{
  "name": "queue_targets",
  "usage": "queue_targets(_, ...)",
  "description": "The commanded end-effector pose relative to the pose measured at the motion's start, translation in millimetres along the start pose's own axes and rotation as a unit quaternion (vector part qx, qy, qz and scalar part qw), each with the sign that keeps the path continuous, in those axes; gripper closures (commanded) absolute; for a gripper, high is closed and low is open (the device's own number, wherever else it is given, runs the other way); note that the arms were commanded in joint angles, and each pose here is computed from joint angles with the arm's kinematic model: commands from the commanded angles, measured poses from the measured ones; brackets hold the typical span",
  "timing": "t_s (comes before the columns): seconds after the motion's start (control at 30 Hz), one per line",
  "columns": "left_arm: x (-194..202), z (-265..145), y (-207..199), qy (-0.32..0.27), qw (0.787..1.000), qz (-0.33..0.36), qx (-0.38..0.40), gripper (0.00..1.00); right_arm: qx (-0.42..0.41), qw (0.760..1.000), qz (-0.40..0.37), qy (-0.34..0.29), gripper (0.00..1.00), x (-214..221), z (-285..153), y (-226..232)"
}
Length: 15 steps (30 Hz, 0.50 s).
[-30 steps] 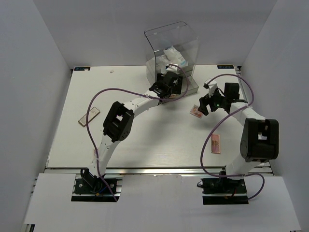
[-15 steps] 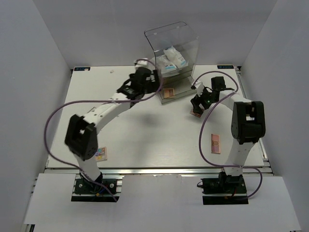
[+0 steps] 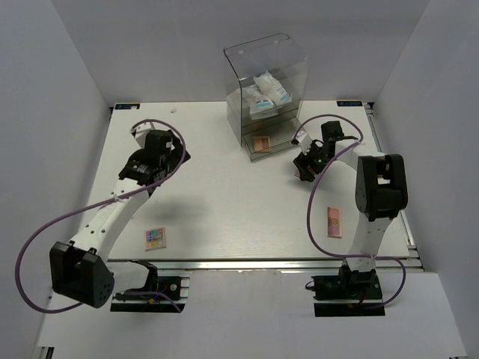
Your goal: Organize the makeup
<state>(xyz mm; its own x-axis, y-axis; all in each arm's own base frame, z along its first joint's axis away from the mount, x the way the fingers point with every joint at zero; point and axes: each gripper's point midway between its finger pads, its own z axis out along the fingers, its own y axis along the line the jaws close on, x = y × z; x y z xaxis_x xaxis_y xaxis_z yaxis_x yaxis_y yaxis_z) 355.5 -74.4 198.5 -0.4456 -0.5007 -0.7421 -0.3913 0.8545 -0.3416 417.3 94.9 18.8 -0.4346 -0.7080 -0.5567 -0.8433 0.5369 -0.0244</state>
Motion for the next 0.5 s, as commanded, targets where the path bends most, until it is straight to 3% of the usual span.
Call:
queue_targets(0.0,13.4,-10.3,35.8,0.022,0.998,-0.021,-0.057,0.02,-0.01,0.999,0.006,0.038,0.24,21.5,1.4,13.1)
queue_targets(0.13,35.0,-14.8,70.8,0.055,0.991,-0.066,-0.102,0.02,-0.009,0.999,-0.01,0.04,0.54,24.0,0.0,12.6)
queue_targets(0.17,39.1,-15.3,75.8,0.059,0.989,-0.085,-0.107,0.02,-0.014,0.999,-0.013,0.036,0.68,21.0,-1.7,13.6)
queue_targets(0.23,50.6,-18.8,93.2,0.073,0.984,-0.112,-0.122,0.02,-0.016,0.999,-0.019,0.022,0.82,10.2,-8.9,14.4)
queue_targets(0.27,54.0,-20.0,98.9,0.076,0.98,-0.13,-0.131,0.02,-0.028,0.999,-0.02,-0.001,0.95,-4.1,-14.8,17.9)
queue_targets(0.33,62.9,-24.4,116.3,0.087,0.974,-0.142,-0.156,0.02,-0.024,0.998,-0.029,-0.05,1.0,-34.2,-36.0,18.8)
queue_targets(0.47,73.1,-30.9,132.9,0.099,0.967,-0.156,-0.176,0.02,-0.001,0.986,-0.004,-0.167,1.0,-108.6,-76.2,11.3)
